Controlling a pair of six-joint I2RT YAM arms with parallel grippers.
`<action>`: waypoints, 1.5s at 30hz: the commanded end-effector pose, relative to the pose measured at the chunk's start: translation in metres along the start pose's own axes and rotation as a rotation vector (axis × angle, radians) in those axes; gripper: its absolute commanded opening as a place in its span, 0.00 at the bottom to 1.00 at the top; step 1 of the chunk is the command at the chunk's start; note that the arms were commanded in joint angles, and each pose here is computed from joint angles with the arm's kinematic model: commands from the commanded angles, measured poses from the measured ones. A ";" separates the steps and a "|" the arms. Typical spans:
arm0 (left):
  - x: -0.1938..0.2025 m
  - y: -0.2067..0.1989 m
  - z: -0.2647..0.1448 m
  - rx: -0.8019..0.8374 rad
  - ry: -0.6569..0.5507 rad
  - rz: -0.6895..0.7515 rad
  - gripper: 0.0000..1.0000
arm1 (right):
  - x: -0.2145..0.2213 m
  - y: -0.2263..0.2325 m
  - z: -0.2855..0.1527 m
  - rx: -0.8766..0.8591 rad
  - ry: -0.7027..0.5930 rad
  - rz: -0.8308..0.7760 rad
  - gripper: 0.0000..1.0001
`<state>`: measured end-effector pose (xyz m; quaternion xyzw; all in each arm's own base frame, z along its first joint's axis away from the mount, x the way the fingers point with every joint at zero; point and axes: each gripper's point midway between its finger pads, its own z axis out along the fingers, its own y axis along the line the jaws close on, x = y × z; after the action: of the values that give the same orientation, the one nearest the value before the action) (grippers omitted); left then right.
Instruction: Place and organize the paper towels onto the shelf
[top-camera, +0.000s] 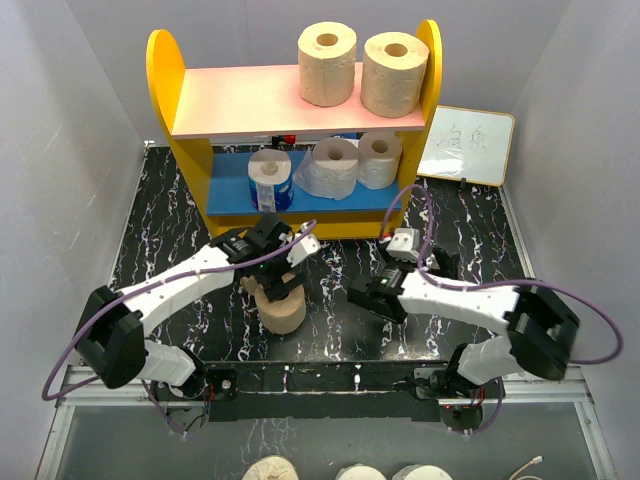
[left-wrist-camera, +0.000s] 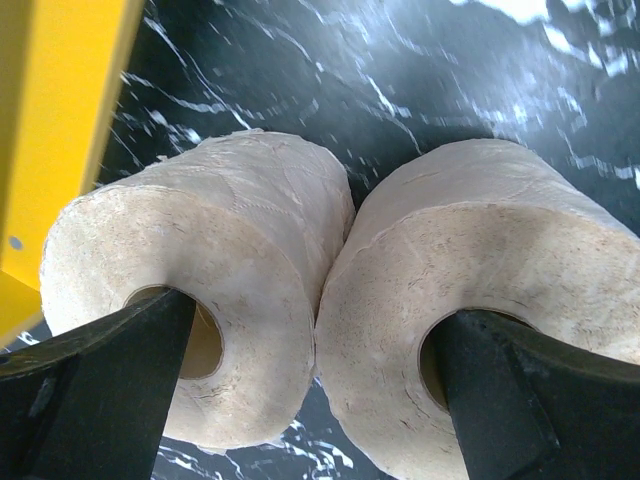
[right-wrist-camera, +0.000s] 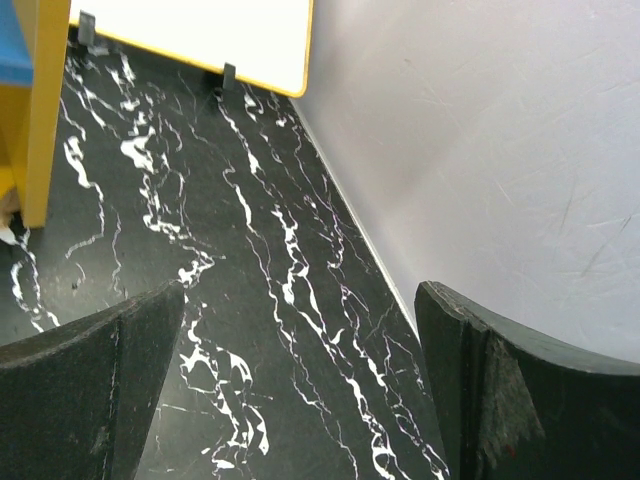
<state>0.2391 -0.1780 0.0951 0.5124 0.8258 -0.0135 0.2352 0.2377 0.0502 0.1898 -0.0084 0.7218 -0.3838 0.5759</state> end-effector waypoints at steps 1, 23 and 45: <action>-0.035 0.029 0.009 -0.121 -0.060 -0.045 0.99 | -0.028 -0.036 0.002 0.025 -0.051 0.147 0.98; -0.102 0.018 -0.081 0.044 -0.283 0.015 0.99 | -0.018 -0.113 0.001 -0.052 -0.084 0.367 0.94; 0.005 0.025 -0.038 -0.243 -0.200 0.487 0.93 | -0.015 -0.098 0.001 -0.077 -0.106 0.313 0.91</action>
<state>0.2366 -0.1308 0.1205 0.6516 0.6727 0.1031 0.3352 0.2026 -0.0110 0.2514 0.0411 0.7010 -0.2698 0.6589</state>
